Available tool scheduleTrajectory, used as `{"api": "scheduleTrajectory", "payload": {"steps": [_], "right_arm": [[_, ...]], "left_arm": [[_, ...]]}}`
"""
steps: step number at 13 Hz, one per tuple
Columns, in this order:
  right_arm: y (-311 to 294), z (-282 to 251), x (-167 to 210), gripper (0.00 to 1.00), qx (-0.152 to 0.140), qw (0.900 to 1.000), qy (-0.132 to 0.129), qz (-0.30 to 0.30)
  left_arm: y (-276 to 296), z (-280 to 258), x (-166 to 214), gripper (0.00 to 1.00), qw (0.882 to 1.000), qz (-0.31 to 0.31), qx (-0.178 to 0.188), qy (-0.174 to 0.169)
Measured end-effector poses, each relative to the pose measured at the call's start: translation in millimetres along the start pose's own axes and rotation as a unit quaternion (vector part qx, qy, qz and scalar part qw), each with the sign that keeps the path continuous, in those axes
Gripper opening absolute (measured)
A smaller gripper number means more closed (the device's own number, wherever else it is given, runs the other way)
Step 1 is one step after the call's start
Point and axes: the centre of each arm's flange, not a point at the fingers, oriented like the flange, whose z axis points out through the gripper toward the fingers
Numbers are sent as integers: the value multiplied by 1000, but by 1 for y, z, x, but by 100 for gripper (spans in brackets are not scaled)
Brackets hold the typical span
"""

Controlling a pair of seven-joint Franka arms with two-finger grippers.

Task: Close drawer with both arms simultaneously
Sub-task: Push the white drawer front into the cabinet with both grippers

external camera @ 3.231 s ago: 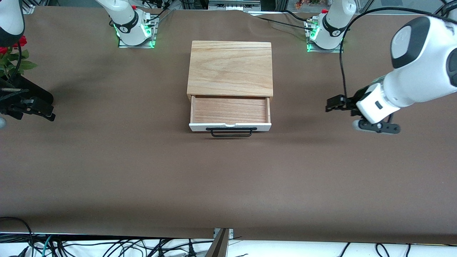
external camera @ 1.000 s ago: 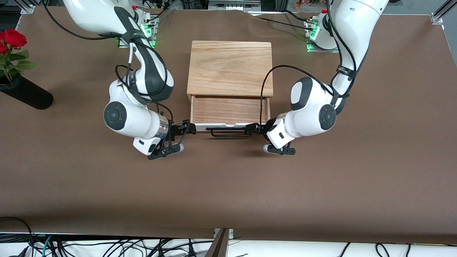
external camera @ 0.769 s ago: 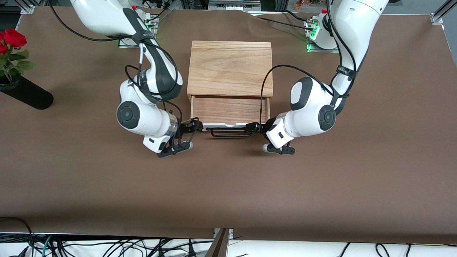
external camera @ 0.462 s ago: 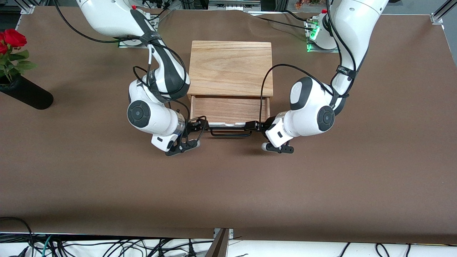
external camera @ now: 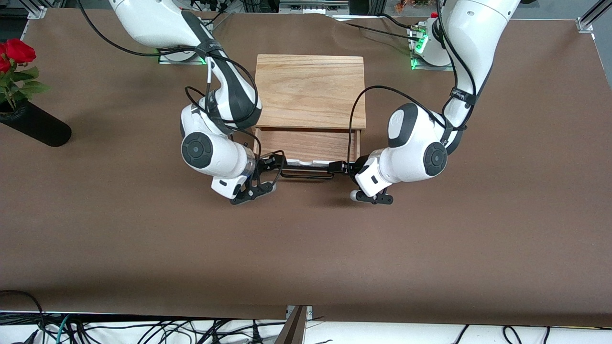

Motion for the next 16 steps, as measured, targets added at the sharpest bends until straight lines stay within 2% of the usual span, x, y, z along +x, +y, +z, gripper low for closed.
{"api": "scheduleTrajectory", "payload": {"steps": [7,16], "right_arm": [[-19,18,-18,100,-6,998,-65,-14],[-37,41,-45,100,-10,987,-158,-27]], "left_arm": [[-4,18,-20,100,998,-2,9,-70],[-4,21,-74,100,995,1,28,-98]]}}
